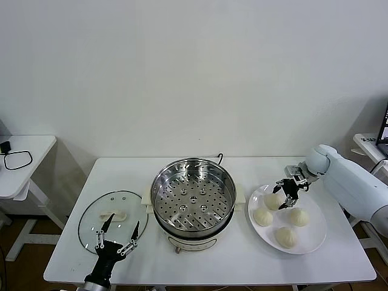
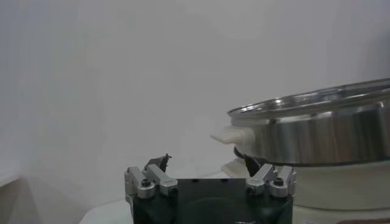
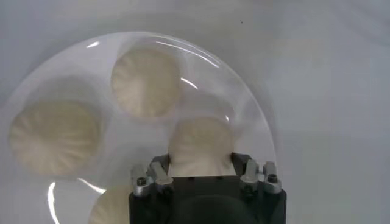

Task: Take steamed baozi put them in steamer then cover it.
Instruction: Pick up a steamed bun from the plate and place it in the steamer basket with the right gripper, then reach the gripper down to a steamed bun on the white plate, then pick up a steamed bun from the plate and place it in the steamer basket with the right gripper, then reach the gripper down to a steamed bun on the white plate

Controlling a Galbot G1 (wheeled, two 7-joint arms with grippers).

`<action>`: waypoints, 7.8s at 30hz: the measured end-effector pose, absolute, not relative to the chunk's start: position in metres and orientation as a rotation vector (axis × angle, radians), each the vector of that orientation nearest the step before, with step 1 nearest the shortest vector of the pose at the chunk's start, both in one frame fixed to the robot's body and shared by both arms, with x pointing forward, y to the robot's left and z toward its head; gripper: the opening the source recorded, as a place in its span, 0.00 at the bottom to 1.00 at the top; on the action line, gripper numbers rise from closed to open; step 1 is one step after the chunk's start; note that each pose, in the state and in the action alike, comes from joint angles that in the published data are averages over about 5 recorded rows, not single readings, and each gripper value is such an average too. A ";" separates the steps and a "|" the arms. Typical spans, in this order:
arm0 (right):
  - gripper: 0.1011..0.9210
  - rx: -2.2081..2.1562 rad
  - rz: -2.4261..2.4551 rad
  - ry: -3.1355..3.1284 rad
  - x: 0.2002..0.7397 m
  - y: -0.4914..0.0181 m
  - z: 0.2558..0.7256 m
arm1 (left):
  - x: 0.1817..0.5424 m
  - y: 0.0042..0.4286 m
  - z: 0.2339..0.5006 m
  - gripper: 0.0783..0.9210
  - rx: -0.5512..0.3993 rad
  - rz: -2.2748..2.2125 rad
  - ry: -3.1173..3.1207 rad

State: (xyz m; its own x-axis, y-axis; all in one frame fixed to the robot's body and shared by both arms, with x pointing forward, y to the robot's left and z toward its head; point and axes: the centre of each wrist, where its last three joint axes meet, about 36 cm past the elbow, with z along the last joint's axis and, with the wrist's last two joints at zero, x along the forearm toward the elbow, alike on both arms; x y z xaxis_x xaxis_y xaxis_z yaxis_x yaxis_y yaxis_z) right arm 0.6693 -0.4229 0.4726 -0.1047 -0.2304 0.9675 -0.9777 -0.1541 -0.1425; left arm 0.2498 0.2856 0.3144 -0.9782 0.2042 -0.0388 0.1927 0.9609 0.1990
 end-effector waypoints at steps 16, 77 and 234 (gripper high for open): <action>0.62 1.663 1.728 -1.253 0.675 -0.363 0.613 | 0.254 0.281 0.321 0.88 0.326 0.295 3.034; 0.88 1.979 2.207 -0.563 0.673 -0.077 0.667 | 0.255 0.280 0.326 0.88 0.310 0.273 3.008; 0.88 1.734 1.450 -1.237 0.628 -0.094 0.665 | 0.262 0.276 0.318 0.88 0.330 0.270 2.995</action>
